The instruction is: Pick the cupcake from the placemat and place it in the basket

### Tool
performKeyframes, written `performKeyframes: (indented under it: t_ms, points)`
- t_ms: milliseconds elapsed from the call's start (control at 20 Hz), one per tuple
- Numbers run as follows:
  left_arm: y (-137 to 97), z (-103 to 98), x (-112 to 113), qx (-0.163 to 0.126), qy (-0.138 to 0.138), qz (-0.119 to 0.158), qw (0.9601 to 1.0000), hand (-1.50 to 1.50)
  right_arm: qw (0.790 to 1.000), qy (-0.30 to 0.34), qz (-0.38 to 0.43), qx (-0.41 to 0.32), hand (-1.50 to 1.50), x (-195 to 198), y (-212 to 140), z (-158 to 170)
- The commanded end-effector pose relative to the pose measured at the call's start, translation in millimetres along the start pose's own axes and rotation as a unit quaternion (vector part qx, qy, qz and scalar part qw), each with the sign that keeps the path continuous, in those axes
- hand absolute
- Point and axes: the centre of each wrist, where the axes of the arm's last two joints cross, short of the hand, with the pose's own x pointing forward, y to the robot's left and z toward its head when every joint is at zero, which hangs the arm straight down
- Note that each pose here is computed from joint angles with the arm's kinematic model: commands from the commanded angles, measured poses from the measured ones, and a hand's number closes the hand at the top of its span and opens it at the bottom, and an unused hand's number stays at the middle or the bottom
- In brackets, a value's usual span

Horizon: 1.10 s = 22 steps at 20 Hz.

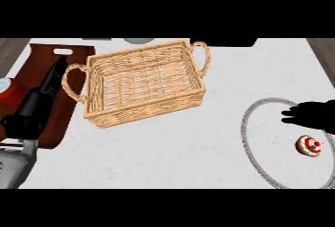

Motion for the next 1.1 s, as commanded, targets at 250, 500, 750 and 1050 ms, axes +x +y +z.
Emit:
performKeyframes:
  t_ms: [250, 500, 750, 1050]
  points:
    - [13.5, 3.9, -20.9, 0.002, 0.015, 0.002, 0.9999, 0.0, 1.0, -0.016, -0.004, 0.015, -1.5, -27.9, 26.5, -21.4]
    - [4.8, 5.9, -3.9, -0.007, 0.009, -0.007, 0.9999, 0.0, 0.999, -0.033, -0.006, -0.008, -1.5, -18.5, 40.1, -36.2]
    - [9.5, 18.9, -11.0, -0.003, 0.012, -0.003, 0.9999, 0.0, 1.0, -0.022, 0.001, -0.003, -1.5, -29.8, 37.1, -43.6]
    - [4.6, 14.8, -9.9, -0.002, 0.021, -0.002, 0.9998, 0.0, 0.999, -0.036, -0.017, -0.001, -1.5, -27.7, 64.4, -31.4]
